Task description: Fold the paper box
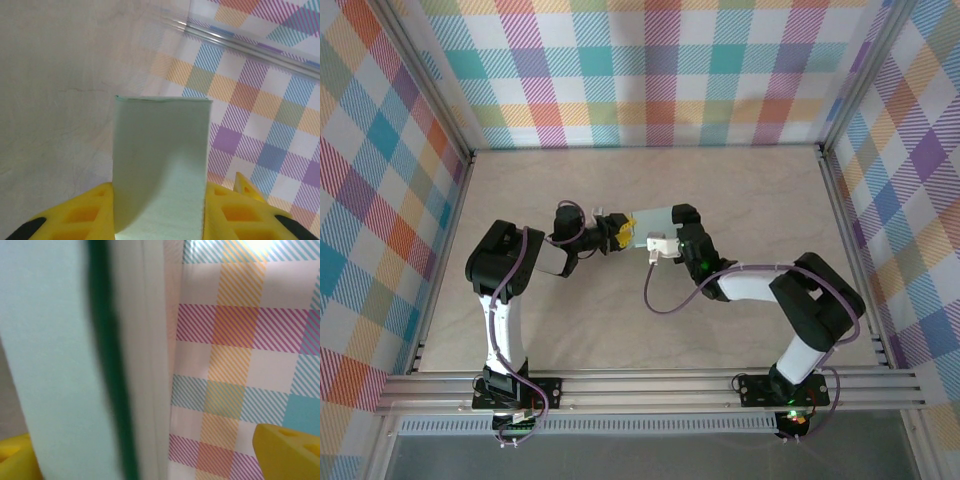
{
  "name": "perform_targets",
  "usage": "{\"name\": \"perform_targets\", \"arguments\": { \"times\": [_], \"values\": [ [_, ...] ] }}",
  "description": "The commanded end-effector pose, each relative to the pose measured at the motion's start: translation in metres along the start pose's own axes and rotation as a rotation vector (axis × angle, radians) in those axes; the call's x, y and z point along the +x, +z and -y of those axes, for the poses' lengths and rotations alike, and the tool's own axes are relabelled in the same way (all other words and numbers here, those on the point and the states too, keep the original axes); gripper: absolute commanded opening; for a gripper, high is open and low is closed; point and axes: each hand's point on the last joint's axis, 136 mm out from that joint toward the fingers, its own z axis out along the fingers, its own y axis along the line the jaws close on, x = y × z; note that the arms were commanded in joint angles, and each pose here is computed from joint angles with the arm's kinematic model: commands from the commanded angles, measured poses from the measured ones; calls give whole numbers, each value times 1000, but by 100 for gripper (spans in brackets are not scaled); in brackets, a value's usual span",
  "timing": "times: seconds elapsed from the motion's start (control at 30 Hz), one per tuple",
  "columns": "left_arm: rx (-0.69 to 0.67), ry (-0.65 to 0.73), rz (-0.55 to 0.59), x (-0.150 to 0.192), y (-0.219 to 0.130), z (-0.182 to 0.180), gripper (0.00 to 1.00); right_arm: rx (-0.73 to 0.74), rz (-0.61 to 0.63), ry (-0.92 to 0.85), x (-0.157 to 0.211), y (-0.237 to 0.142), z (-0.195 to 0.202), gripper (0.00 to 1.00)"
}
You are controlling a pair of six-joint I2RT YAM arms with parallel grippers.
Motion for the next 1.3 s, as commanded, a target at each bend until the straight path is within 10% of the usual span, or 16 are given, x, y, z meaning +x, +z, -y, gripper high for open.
{"name": "perform_targets", "arguments": {
  "times": [0.0,0.3,0.7,1.27],
  "values": [
    [37,28,-30,4,-3,7,28,79,-21,18,6,9,23,88],
    [45,22,-29,3,-2,7,27,7,-20,55,11,10,10,53],
    [55,19,-23,2,-3,9,28,-27,-28,62,12,10,4,40],
    [5,142,144,-17,-32,3,75,-146,-34,174,20,1,-8,36]
  ]
}}
